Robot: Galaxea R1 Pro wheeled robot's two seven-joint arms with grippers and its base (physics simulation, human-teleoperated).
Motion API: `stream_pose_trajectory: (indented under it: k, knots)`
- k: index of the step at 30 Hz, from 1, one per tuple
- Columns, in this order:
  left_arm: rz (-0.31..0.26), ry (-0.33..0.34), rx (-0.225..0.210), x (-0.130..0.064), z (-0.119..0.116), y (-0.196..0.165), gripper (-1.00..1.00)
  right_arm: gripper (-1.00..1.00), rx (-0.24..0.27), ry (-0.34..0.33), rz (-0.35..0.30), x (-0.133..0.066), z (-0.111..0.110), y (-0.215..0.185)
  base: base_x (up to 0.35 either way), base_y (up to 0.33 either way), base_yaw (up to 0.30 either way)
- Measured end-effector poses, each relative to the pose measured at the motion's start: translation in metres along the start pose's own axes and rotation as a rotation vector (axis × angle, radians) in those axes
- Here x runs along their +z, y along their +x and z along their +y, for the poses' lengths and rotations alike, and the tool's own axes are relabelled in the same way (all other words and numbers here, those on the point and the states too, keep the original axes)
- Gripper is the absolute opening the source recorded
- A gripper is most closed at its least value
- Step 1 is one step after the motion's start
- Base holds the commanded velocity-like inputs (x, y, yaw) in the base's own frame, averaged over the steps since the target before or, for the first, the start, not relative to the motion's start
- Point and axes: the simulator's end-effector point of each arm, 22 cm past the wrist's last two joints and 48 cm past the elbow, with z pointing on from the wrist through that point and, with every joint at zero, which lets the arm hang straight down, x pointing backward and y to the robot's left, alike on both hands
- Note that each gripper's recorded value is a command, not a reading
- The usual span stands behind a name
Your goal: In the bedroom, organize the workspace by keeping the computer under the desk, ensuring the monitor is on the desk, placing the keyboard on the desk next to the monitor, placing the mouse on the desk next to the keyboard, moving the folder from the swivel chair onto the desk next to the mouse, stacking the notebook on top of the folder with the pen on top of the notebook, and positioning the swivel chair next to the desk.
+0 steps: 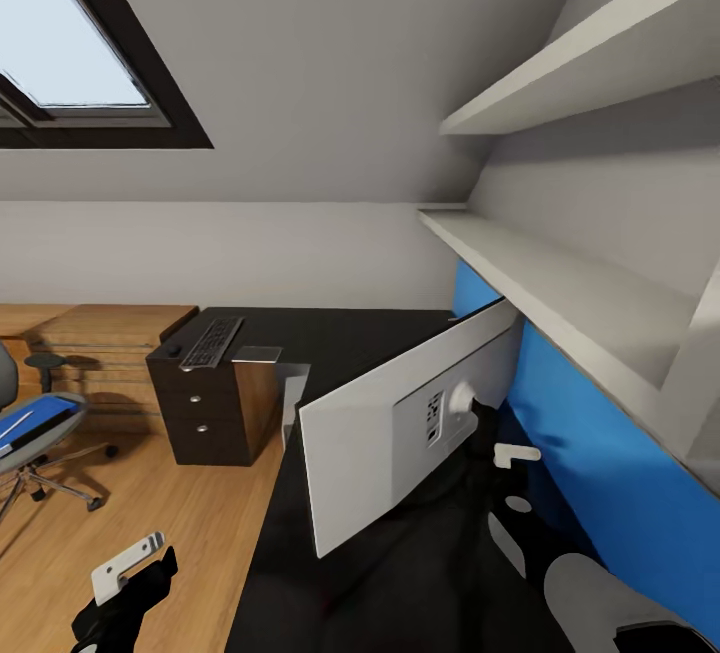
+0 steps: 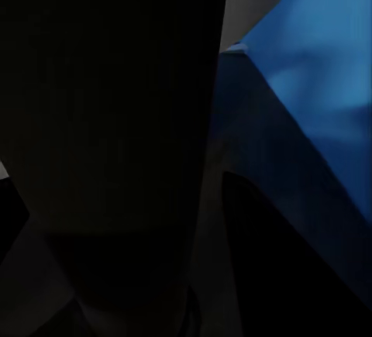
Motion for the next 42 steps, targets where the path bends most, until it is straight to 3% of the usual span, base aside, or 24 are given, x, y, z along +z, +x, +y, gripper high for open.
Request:
stream_pose_trajectory:
  k: [34,42]
  knots:
    - [0.000,0.002,-0.001,-0.0001,-0.0003,0.0001,1.00,-1.00,-0.003,-0.003,0.001,0.0000,0.0009,0.0000,0.029,-0.018,0.000]
    - [-0.001,0.002,-0.002,0.0000,-0.0005,-0.0003,1.00,-1.00,-0.007,-0.031,-0.001,-0.0001,0.0074,-0.0005,0.000,-0.091,0.000]
